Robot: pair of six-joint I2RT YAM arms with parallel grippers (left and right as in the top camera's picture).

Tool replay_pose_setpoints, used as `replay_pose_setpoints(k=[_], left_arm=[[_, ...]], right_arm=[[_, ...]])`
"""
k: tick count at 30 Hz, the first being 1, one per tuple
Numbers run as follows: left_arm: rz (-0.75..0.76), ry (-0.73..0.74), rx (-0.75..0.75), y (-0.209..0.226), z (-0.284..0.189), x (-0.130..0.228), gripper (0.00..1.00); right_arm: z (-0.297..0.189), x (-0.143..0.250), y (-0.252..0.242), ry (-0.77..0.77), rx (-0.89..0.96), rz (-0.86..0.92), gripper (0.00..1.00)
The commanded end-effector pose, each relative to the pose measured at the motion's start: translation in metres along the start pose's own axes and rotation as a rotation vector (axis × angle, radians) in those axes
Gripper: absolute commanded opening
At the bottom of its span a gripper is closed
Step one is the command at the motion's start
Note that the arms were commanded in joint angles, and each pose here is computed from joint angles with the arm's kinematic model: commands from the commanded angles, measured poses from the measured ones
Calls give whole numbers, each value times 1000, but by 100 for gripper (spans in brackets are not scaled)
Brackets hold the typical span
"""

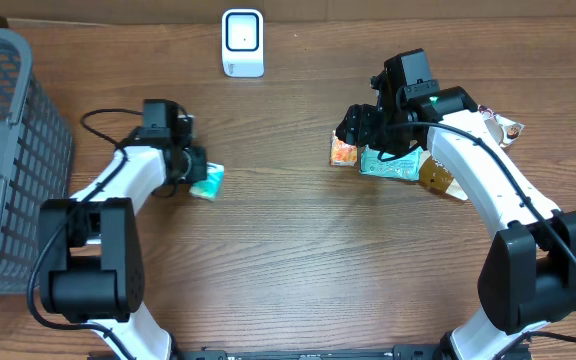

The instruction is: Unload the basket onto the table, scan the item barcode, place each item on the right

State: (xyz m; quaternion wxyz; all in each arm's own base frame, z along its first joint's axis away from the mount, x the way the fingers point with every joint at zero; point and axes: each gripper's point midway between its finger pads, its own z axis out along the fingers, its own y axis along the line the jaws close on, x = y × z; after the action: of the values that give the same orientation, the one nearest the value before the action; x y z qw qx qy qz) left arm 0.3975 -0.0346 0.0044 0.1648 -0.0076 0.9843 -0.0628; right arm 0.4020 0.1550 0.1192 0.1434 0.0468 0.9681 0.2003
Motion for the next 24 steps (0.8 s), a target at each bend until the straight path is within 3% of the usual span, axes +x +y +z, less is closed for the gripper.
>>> replay_pose_setpoints(k=[1,5,13,21,24], left_arm=[[67,9,95,-35,2,1,4],[101,28,113,-58,3,9,4],[-44,79,100,-56,-11,13,4],[-114,24,83,-37,-86,-36,5],[-143,-7,75,-27,-116,-55,4]], right_arm=[[3,4,3,1,4,-15,72],[5,6,8,3,-1,-27,72],[5,9,14,15,-24,-31,72],[8,19,37,41,-87,-71,73],[11,27,47,55,-93,-127,77]])
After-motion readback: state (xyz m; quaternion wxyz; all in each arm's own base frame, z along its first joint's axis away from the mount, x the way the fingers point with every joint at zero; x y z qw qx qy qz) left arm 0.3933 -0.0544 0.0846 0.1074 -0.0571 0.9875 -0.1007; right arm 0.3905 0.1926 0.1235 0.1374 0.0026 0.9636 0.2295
